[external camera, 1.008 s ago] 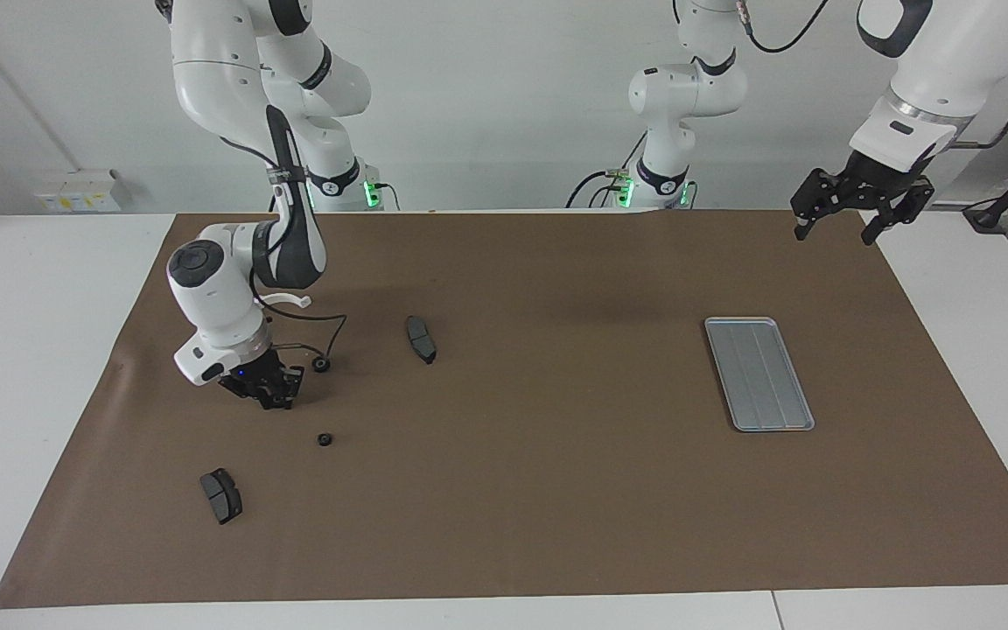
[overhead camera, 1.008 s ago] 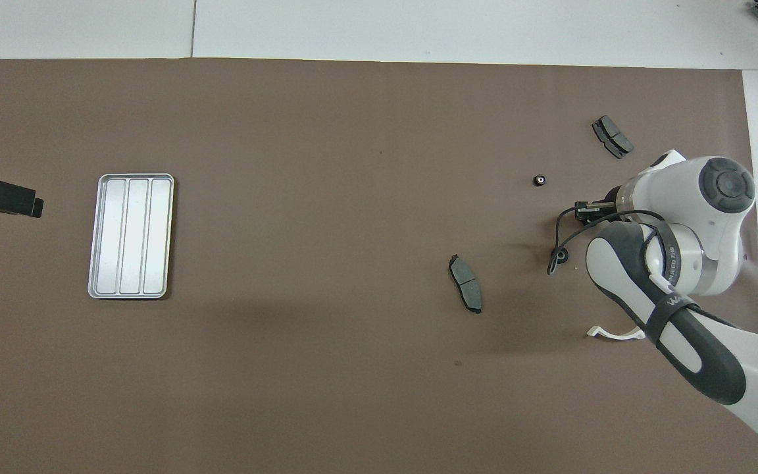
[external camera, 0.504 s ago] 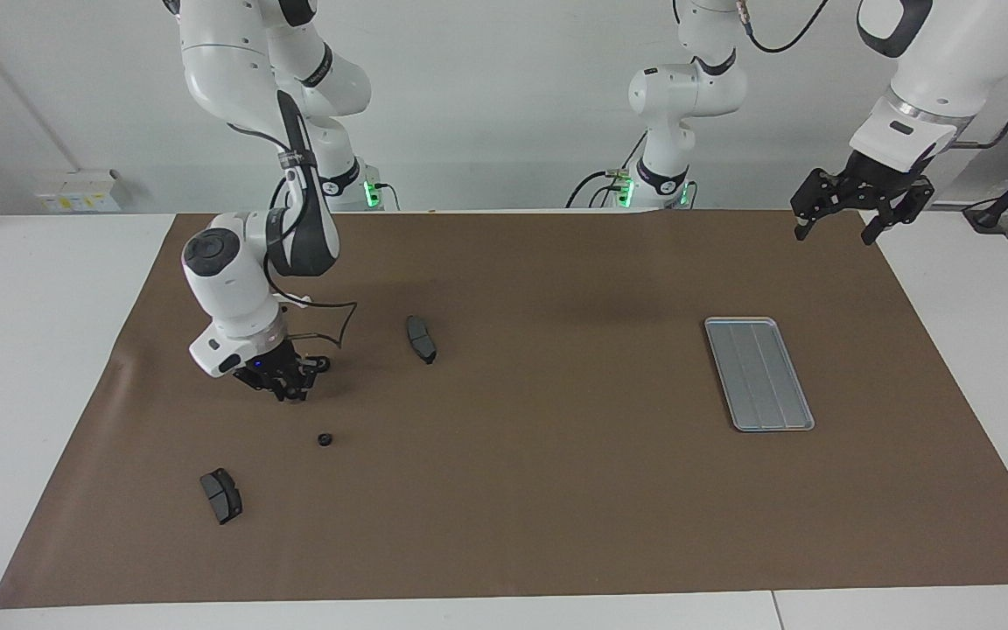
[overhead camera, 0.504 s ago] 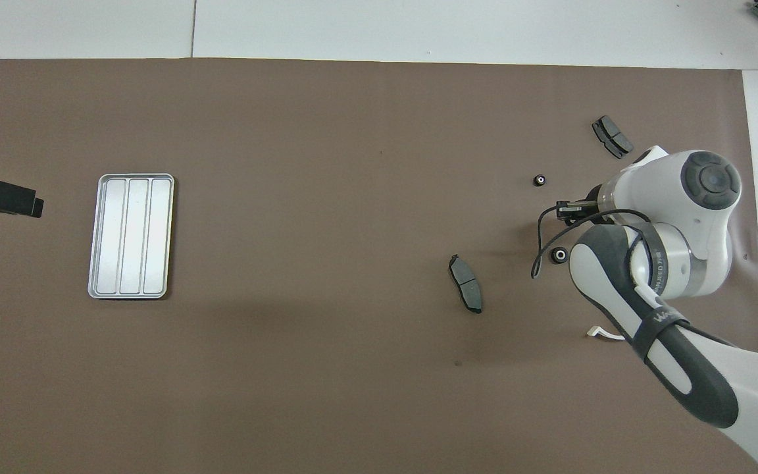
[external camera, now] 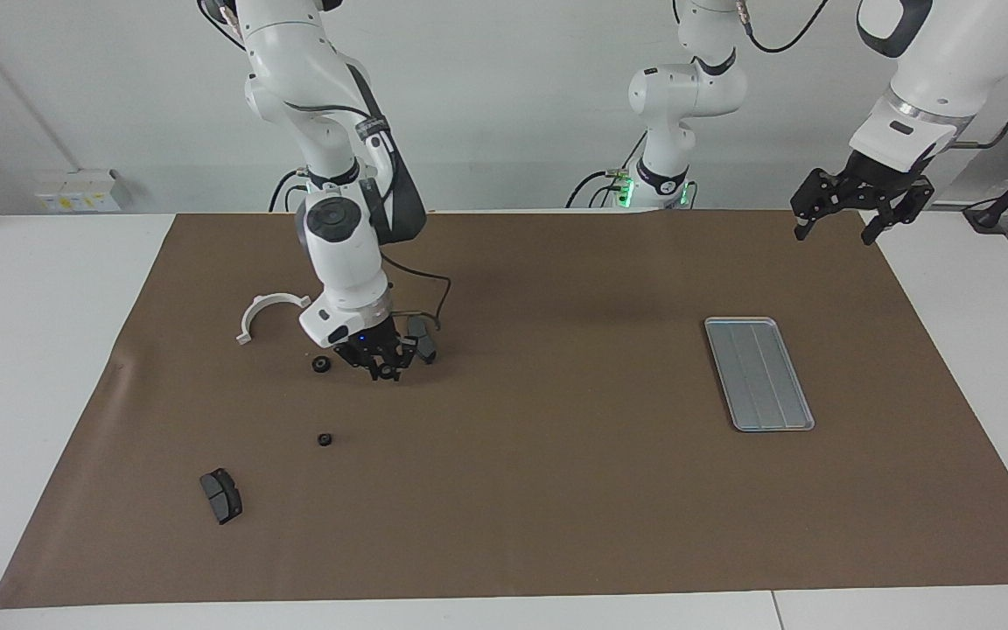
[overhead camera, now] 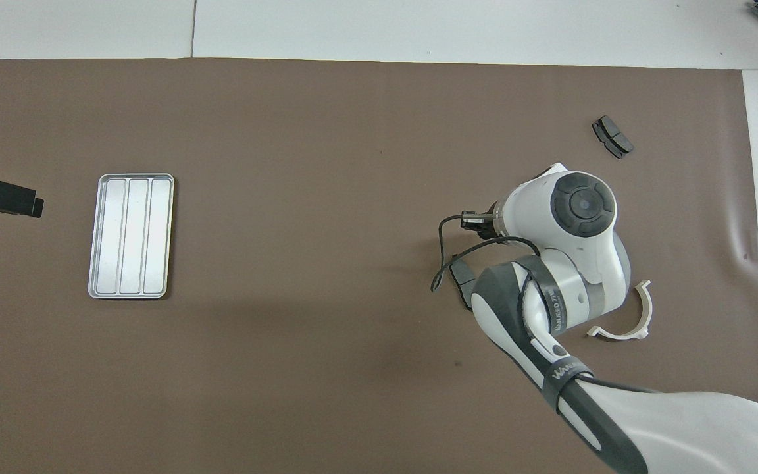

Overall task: Pick bearing gear from pile to tray
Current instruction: 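Carry the bearing to the table center and release it with the right gripper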

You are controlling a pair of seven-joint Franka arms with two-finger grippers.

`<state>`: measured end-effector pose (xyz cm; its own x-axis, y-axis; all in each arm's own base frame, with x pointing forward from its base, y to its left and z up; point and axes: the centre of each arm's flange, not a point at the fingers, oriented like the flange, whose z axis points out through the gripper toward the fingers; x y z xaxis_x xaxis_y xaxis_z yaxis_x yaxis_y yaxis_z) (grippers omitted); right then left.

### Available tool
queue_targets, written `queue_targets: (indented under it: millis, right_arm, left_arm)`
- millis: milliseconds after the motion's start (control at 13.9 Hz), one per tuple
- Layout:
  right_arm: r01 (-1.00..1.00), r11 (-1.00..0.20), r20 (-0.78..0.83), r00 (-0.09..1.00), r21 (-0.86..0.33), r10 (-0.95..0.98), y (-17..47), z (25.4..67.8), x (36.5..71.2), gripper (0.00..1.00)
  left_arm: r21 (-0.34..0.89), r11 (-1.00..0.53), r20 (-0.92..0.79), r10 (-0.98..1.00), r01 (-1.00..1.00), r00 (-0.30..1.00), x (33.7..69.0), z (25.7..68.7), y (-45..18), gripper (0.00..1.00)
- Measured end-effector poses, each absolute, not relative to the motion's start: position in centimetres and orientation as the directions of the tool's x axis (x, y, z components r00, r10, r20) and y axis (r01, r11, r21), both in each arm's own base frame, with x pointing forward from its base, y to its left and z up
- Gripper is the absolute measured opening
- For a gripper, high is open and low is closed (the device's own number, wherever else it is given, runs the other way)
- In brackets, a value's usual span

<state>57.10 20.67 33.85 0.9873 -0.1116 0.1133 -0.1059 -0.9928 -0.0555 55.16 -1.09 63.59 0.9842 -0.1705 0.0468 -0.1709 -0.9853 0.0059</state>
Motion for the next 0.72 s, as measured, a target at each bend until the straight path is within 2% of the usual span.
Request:
queue_targets:
  millis: [432,720]
  right_arm:
    - [-0.159,-0.981,0.133,0.976,-0.113,-0.174,32.0,35.1,55.0,0.35]
    - [-0.188,-0.973,0.117,0.972,-0.132,-0.203,39.2,32.4,54.8,0.35]
  left_arm:
    - [0.006,-0.985,0.047,-0.17,-0.171,0.984,55.2,63.6,-1.1,1.0]
    - [0.006,-0.985,0.047,-0.17,-0.171,0.984,55.2,63.6,-1.1,1.0]
